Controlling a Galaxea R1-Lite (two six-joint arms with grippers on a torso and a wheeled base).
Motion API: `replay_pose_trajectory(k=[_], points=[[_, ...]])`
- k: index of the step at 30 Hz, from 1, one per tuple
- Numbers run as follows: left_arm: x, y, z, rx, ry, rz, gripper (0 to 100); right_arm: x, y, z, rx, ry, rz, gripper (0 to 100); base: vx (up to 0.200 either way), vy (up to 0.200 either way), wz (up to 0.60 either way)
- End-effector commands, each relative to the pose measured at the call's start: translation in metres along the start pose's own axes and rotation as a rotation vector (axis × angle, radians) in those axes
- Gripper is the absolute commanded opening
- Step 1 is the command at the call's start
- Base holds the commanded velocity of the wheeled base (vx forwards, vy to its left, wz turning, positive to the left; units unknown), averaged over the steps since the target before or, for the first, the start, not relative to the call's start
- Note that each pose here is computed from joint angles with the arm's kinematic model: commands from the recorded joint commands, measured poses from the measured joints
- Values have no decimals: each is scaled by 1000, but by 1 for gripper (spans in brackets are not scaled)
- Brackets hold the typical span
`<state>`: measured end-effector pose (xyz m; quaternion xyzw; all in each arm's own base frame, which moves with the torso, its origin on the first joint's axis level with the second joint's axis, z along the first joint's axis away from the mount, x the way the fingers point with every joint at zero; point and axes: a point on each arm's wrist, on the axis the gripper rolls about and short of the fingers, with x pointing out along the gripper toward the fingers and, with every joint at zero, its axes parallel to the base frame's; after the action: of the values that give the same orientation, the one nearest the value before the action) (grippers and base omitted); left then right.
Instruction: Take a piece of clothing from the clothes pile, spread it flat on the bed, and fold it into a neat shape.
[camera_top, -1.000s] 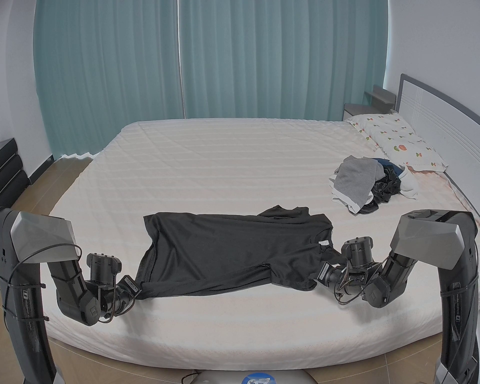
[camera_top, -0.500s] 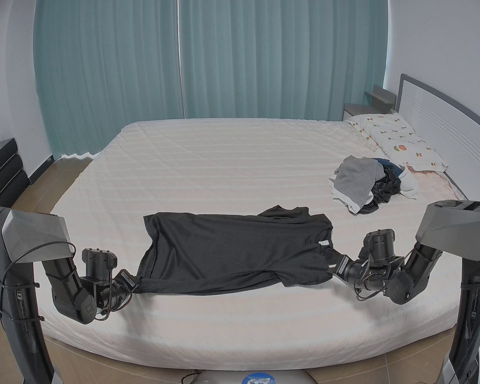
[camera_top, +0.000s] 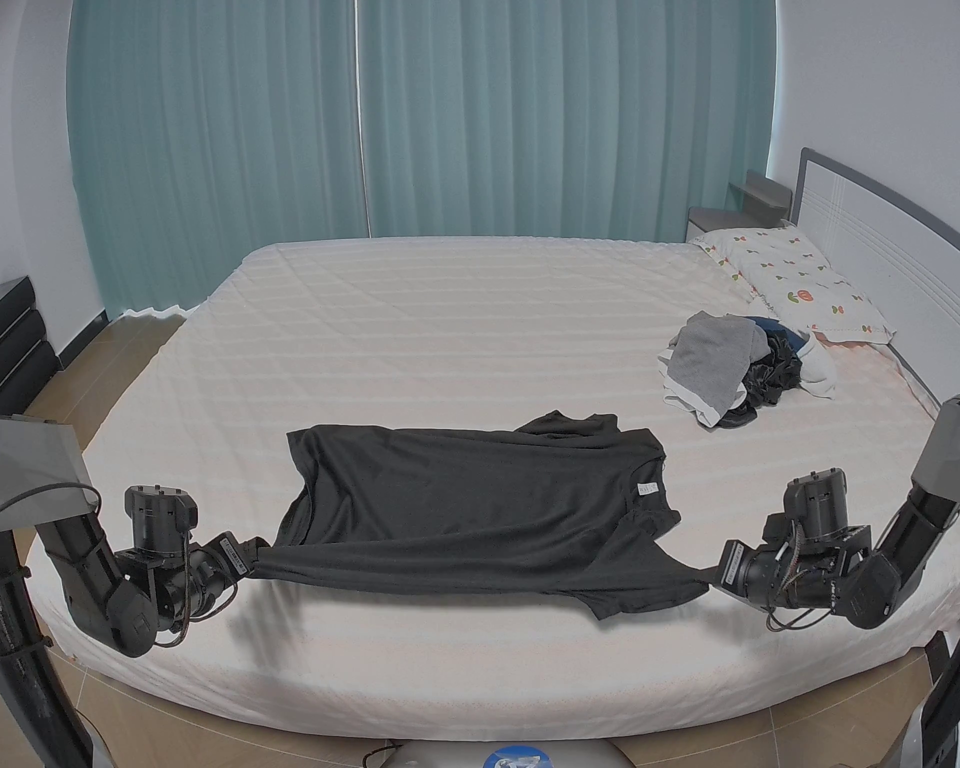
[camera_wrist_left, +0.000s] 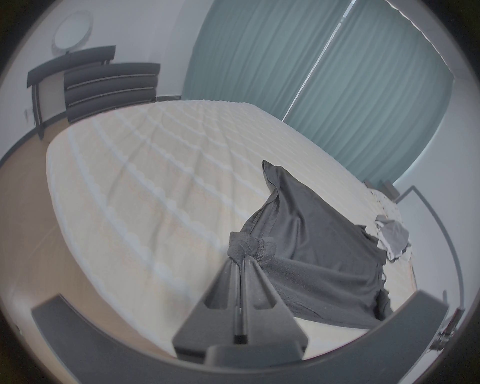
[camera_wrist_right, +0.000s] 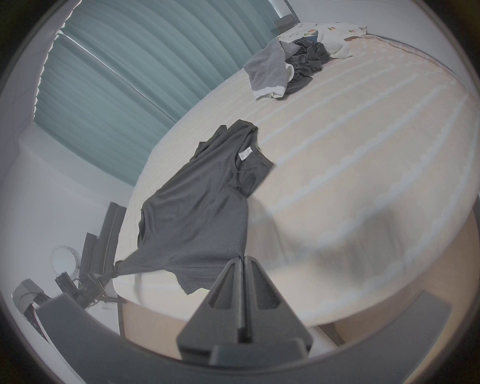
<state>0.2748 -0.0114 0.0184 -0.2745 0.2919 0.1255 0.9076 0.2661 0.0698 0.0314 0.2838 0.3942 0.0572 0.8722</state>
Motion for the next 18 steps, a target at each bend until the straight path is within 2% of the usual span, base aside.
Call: replay_pose_trajectory(k=[1, 4, 9, 13, 18], points=[[-21, 6, -3, 83, 14, 19, 0, -27, -6, -15, -61, 38, -20, 0, 0, 0, 0], [-26, 18, -17, 194, 100, 79, 0, -28, -14, -24, -82, 77, -47, 0, 0, 0, 0], [-25, 23, -26, 227, 147, 113, 0, -28, -23, -36, -103, 145, -74, 0, 0, 0, 0], [-20, 34, -43, 284, 227, 172, 0, -26, -35, -52, -180, 233, -119, 0, 0, 0, 0], [-20, 39, -62, 358, 320, 192, 0, -19, -44, -62, -187, 291, -161, 0, 0, 0, 0]])
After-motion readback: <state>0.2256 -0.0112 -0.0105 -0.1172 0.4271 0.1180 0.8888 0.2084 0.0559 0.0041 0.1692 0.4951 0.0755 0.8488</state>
